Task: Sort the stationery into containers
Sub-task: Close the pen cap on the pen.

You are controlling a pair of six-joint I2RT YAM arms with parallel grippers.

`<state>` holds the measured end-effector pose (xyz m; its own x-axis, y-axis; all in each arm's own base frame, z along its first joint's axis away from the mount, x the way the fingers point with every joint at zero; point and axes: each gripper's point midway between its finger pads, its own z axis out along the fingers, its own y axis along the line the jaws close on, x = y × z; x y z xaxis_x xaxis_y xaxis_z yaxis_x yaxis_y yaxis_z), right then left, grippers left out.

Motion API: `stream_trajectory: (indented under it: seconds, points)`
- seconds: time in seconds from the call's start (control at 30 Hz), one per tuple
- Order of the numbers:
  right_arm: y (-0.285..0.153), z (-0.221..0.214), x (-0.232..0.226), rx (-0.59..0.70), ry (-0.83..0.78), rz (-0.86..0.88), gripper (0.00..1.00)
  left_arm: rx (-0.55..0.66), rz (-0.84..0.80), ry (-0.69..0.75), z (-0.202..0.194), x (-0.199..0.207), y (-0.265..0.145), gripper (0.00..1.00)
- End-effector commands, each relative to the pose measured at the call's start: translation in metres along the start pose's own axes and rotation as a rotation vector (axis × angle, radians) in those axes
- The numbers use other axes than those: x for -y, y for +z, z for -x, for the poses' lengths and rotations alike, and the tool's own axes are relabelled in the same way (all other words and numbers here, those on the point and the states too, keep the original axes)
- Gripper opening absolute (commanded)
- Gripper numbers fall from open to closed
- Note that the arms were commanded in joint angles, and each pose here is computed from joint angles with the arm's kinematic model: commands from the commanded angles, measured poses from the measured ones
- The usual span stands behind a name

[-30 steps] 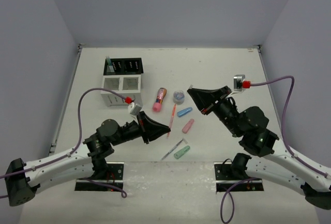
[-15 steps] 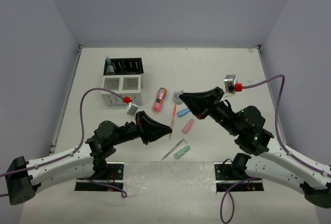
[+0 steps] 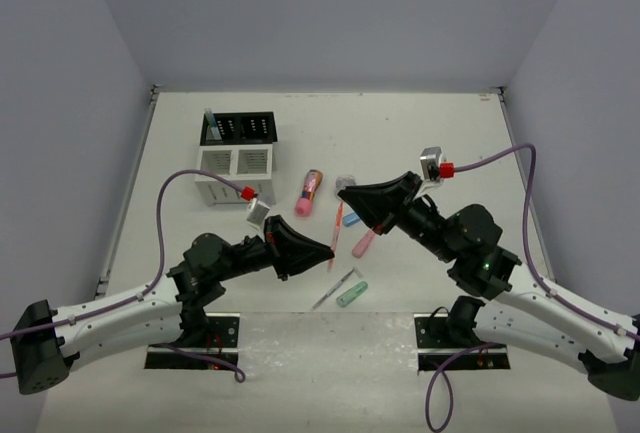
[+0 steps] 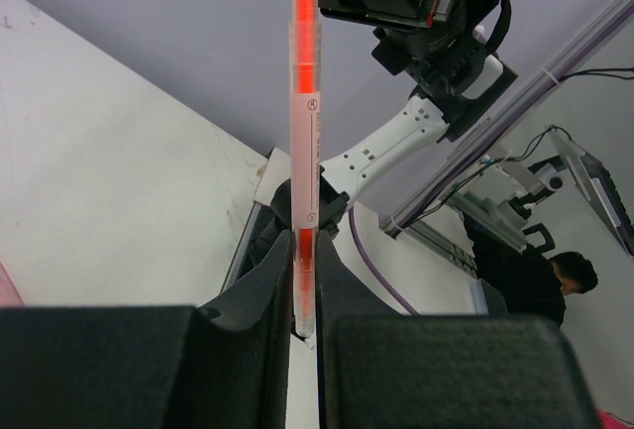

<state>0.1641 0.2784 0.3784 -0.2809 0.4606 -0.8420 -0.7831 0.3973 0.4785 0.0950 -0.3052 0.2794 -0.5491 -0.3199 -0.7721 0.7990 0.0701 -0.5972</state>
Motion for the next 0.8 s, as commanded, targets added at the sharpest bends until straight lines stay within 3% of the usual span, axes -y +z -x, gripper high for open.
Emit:
stream_trajectory:
  seconds: [0.0,0.77]
  points:
    - [-0.002,0.012,-0.008,0.042,0.003,0.035,0.0,0.023,-0.024,0.027,0.007,0.006,0.002,0.0]
    - [-0.005,-0.002,-0.002,0.007,0.015,0.021,0.0,0.036,-0.004,0.044,0.011,0.004,0.003,0.0]
